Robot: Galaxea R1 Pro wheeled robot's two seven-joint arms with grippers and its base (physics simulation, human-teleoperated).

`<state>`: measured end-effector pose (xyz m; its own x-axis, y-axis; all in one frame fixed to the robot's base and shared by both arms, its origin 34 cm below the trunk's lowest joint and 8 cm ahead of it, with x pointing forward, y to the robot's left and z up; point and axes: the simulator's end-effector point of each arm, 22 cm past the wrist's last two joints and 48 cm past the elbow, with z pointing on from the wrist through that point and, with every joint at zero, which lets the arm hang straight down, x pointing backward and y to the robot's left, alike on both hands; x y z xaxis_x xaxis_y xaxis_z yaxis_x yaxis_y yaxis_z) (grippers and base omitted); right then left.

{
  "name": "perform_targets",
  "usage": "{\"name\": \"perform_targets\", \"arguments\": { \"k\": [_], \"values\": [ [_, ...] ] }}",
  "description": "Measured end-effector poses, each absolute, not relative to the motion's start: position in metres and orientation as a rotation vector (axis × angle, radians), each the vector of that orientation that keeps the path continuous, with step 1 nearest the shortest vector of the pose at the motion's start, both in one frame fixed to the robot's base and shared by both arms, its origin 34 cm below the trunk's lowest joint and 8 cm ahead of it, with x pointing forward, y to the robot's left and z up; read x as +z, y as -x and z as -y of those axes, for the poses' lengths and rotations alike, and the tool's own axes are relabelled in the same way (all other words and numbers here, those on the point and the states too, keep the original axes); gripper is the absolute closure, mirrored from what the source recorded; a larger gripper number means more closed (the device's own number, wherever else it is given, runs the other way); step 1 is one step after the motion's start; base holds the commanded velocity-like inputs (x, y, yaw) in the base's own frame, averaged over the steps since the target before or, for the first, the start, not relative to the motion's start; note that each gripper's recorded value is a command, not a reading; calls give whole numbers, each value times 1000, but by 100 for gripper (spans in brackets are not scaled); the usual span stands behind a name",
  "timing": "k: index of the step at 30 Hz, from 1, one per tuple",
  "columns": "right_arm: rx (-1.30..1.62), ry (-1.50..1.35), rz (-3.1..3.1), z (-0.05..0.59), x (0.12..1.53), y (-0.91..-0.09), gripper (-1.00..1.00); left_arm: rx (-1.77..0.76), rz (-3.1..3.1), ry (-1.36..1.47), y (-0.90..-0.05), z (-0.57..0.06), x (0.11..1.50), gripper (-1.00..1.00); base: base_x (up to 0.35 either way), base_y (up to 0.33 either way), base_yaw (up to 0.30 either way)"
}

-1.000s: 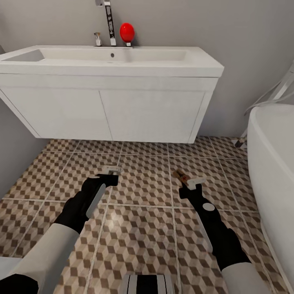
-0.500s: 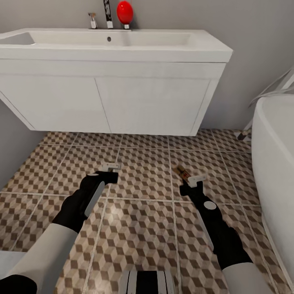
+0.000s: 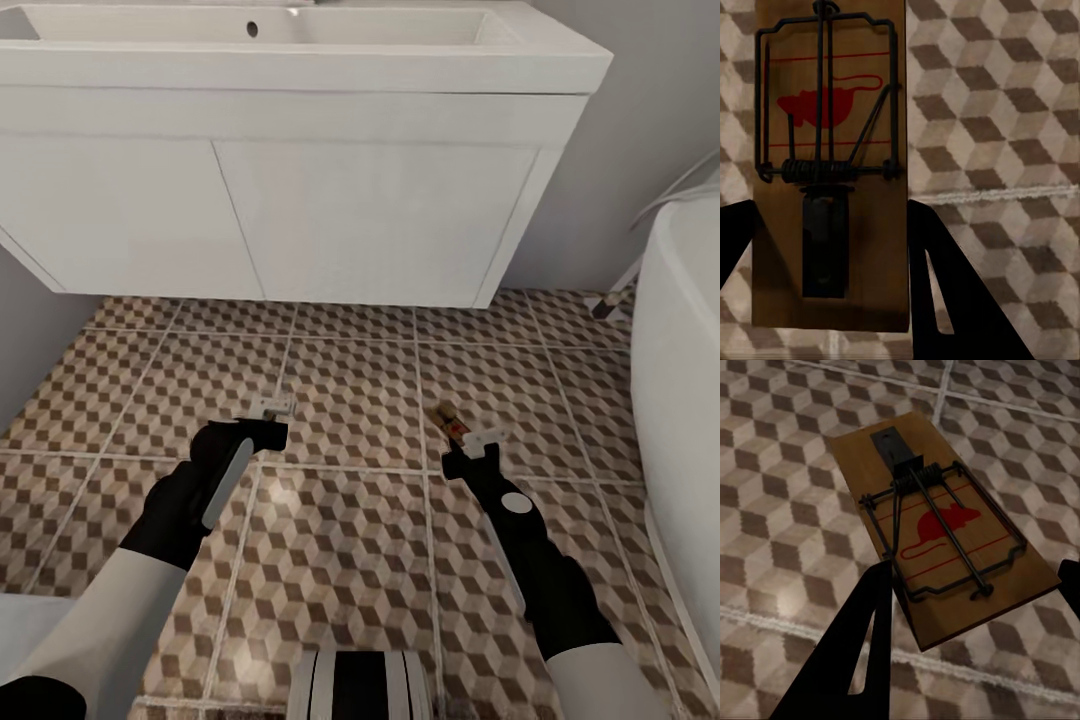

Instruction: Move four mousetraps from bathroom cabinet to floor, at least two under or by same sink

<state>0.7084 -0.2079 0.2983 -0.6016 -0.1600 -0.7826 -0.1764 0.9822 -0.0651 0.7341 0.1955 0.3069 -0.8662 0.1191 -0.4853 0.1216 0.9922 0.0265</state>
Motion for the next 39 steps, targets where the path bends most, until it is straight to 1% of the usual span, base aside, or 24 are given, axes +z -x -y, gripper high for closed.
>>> {"name": "perform_targets", "arguments": {
  "k": [10, 18, 29, 39],
  "values": [
    [24, 234, -2278, 209, 263, -696, 100, -7, -2670, -152, -720, -198, 253, 100, 0, 0, 0],
    [29, 235, -2322, 209, 235, -685, 100, -4, -2566, -108, -729, -202, 220, 100, 0, 0, 0],
    [35, 239, -2376, 209, 202, -669, 100, 51, -2438, -278, -734, -180, 199, 100, 0, 0, 0],
    [38, 240, -2391, 209, 192, -664, 100, 21, -2406, -279, -736, -163, 197, 100, 0, 0, 0]
  ]
}}
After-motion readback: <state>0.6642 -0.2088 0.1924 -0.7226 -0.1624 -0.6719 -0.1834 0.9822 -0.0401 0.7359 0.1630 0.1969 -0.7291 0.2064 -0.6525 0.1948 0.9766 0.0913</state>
